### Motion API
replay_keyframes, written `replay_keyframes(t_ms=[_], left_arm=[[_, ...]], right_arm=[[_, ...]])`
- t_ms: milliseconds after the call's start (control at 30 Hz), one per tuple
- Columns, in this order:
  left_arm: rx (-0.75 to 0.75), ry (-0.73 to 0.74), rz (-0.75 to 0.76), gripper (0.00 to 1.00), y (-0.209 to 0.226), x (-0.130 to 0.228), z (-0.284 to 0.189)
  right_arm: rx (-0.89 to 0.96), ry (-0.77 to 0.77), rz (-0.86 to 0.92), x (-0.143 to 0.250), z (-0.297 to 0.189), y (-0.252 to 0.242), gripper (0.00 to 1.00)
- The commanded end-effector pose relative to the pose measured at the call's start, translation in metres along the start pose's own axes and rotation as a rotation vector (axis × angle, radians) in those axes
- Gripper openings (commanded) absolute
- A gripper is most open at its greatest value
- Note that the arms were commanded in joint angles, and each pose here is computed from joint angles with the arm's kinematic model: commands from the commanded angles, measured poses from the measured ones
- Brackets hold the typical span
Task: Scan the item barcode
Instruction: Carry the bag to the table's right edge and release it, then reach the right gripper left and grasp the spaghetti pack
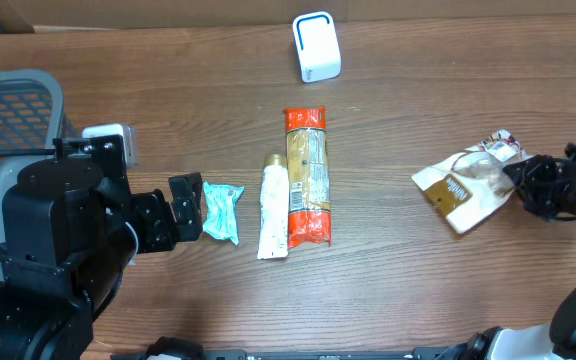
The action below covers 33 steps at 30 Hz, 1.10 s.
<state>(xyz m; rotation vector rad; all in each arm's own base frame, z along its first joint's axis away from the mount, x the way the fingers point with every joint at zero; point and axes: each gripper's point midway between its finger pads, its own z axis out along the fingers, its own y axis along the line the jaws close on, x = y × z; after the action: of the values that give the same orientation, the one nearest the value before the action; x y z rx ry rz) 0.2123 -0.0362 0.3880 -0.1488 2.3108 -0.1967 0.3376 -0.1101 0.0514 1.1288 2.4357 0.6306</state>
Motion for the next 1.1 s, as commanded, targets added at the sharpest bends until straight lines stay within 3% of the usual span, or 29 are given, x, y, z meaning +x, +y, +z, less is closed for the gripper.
replay_keyframes(t_ms=[0,200,300,467,533,833,1067], left_arm=[[-0.012,-0.015,-0.018,1.00,0.002,-0.004,-0.003],[-0.012,-0.015,-0.018,1.00,0.002,-0.004,-0.003],[-0.012,-0.015,-0.018,1.00,0.002,-0.004,-0.003],[-0.012,-0.015,-0.018,1.00,0.002,-0.004,-0.003],[-0.012,-0.016,-0.018,1.00,0.002,-0.004,-0.003],[-0.012,-0.015,-0.018,0.99,0.002,-0.004,-0.003],[-0.012,-0.015,-0.018,1.00,0.002,-0.004,-0.003]], right_arm=[[0.105,-0.027,0.014,-0.003,-0.004,-0.019,0.62],[0.122,0.016,0.021,-0.009,-0.028,-0.003,0.66],[0.019,0.067,-0.143,-0.009,-0.045,0.035,0.67],[-0.026,0.147,-0.421,0.011,-0.064,0.094,0.81],[-0.070,0.178,-0.523,0.028,-0.060,0.121,0.99],[-0.320,0.296,-0.845,0.126,-0.030,0.221,1.00],[-0.303,0.434,-0.961,0.196,0.008,0.233,1.00]])
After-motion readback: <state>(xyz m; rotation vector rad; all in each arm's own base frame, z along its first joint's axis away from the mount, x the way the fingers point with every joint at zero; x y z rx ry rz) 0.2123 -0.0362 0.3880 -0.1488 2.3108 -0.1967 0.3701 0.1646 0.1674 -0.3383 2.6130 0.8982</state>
